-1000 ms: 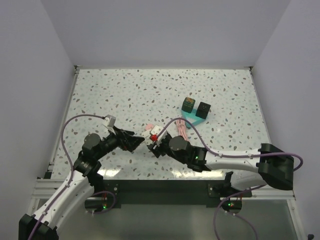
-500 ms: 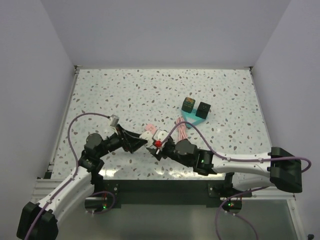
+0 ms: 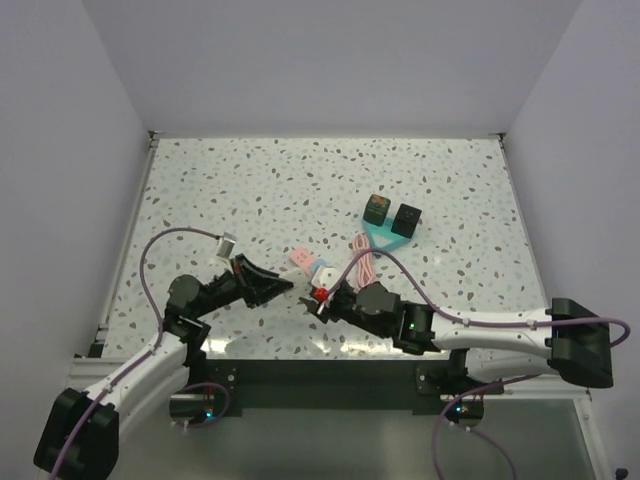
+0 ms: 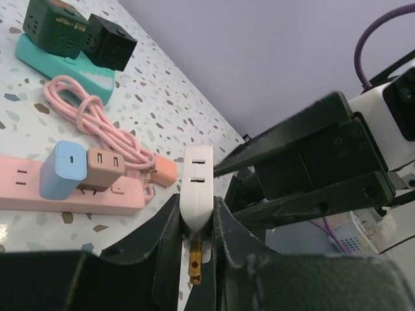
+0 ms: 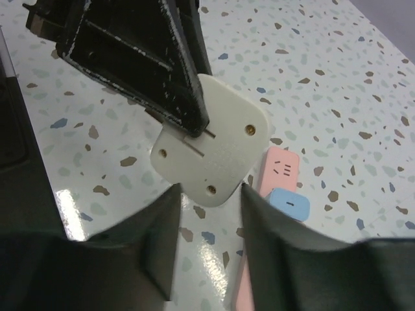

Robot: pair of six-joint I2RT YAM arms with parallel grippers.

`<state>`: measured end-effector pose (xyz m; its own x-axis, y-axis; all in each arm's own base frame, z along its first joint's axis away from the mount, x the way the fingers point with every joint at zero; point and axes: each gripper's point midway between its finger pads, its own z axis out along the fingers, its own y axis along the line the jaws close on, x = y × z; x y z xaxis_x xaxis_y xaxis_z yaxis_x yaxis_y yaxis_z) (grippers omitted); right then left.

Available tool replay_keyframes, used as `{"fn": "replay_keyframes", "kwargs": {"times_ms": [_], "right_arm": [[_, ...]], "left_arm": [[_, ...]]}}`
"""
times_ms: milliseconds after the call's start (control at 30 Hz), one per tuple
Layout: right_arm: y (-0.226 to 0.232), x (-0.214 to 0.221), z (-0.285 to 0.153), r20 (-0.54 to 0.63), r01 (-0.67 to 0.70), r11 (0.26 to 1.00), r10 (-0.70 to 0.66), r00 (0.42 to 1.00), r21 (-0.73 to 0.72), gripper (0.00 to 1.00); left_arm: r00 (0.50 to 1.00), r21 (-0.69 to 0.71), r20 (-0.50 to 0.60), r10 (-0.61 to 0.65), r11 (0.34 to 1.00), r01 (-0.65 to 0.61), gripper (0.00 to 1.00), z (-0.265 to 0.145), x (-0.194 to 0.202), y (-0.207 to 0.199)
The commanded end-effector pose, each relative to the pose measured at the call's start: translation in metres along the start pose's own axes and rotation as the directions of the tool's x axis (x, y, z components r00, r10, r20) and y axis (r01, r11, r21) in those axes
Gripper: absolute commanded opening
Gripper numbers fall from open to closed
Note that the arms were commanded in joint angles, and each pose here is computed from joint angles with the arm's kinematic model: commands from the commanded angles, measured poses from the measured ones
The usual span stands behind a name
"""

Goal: Insert the plug

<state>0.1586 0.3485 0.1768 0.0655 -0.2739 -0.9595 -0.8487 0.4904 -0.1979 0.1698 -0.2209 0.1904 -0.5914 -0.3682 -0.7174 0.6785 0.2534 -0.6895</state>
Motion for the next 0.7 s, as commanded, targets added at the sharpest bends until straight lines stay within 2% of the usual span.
{"fn": "replay_keyframes", "kwargs": {"times_ms": [0, 100, 133, 233, 367, 500, 667], "right_arm": [[-0.007, -0.03, -0.004, 0.093, -0.037, 0.999, 0.035, 0.995, 0.021, 0.53], [-0.01, -0.036, -0.013, 0.094, -0.072, 0.997, 0.07, 0.993, 0.02, 0.75], [-0.009, -0.031, -0.017, 0.062, -0.081, 0.997, 0.08, 0.995, 0.016, 0.78], [-0.012, -0.05, -0.037, 0.088, -0.132, 0.991, 0.132, 0.987, -0.011, 0.88], [-0.011, -0.076, -0.061, 0.12, -0.262, 0.961, 0.272, 0.955, -0.092, 0.91], [-0.008, -0.099, -0.07, 0.131, -0.33, 0.93, 0.351, 0.927, -0.161, 0.9], [-0.003, -0.1, -0.059, 0.054, -0.421, 0.879, 0.442, 0.895, -0.223, 0.83]], "left_arm": [[0.999, 0.141, -0.035, 0.018, 0.99, -0.013, 0.0, -0.004, 0.007, -0.027], [0.999, 0.181, -0.033, 0.041, 0.983, -0.034, 0.0, -0.005, 0.007, -0.034], [0.998, 0.192, -0.028, 0.057, 0.98, -0.05, 0.0, -0.005, 0.006, -0.036], [0.995, 0.24, -0.028, 0.091, 0.967, -0.081, 0.0, -0.006, 0.004, -0.046], [0.991, 0.294, -0.022, 0.134, 0.948, -0.121, 0.0, -0.007, -0.001, -0.059], [0.985, 0.351, -0.008, 0.175, 0.922, -0.161, 0.0, -0.01, -0.007, -0.075], [0.983, 0.395, 0.005, 0.182, 0.903, -0.17, 0.0, -0.015, -0.01, -0.089]]}}
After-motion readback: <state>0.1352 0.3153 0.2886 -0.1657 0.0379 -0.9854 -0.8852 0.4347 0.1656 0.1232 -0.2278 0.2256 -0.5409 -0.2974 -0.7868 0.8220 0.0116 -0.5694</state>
